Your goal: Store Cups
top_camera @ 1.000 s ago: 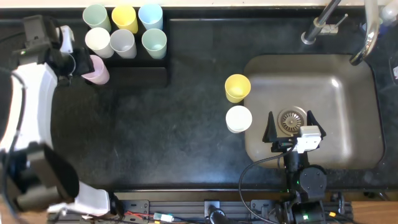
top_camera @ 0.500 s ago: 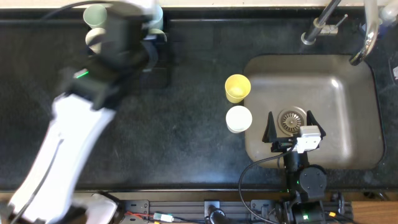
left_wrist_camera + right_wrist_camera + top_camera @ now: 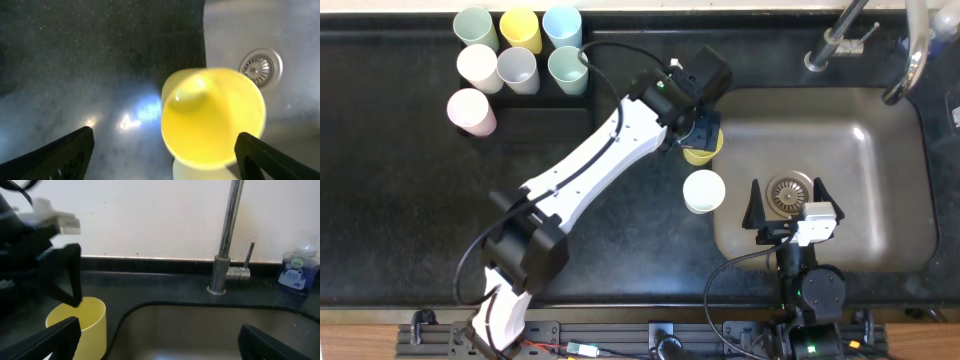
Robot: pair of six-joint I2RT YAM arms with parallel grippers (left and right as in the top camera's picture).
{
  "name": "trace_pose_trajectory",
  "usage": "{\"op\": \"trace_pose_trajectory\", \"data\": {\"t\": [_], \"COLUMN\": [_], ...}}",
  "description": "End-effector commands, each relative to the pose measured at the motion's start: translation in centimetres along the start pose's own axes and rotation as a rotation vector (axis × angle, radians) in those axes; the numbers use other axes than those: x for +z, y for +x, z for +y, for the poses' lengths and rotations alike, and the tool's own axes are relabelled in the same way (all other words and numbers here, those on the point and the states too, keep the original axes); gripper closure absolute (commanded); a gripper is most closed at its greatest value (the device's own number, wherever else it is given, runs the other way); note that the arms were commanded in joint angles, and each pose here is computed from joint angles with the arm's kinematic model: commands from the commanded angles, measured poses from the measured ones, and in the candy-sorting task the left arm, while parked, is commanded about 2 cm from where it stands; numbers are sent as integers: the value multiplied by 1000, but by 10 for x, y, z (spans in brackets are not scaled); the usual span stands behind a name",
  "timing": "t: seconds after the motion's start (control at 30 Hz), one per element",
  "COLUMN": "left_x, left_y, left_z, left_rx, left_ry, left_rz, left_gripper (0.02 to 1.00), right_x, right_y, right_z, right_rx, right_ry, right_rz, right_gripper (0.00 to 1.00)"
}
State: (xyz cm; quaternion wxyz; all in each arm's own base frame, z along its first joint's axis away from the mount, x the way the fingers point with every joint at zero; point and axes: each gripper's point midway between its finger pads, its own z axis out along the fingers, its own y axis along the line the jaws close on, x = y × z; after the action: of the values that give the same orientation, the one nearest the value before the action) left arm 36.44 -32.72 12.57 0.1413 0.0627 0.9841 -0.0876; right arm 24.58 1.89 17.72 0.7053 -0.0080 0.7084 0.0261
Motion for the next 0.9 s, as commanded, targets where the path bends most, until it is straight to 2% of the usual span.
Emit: {"op": "trace_pose_trajectory", "data": {"t": [0.03, 0.13, 0.17, 0.33, 0.4, 0.47, 0.6, 0.73, 0.77, 0.9], "left_x": [9, 20, 29, 46, 46, 43, 14, -90, -109, -170], "left_y": [-12, -10, -8, -3, -4, -6, -23, -75, -81, -79], "left_z": [-5, -4, -3, -2, -3, -4, 2, 55, 68, 150], "left_rx": [-27, -25, -24, -23, -23, -26, -77, -346, -412, -819], "left_ry": [-2, -12, -20, -31, -27, -21, -23, -78, -83, -131], "left_rz": [-30, -16, -5, 23, 17, 9, -68, -370, -417, -548], "left_gripper": [128, 187, 305, 592, 822, 982, 985, 985, 985, 982], "right_x": [0, 0, 0, 0, 0, 0, 0, 0, 0, 0], "right_y": [3, 3, 3, 3, 3, 3, 3, 3, 3, 3], "right_z": [-2, -2, -2, -2, -2, -2, -2, -2, -2, -2], "right_rx": [11, 11, 11, 11, 11, 11, 11, 11, 11, 11], "right_ry": [9, 9, 9, 9, 9, 9, 9, 9, 9, 9], "right_rz": [-3, -3, -3, -3, -3, -3, -3, -3, -3, -3], "right_gripper": [5, 3, 5, 5, 5, 3, 3, 5, 3, 3]}}
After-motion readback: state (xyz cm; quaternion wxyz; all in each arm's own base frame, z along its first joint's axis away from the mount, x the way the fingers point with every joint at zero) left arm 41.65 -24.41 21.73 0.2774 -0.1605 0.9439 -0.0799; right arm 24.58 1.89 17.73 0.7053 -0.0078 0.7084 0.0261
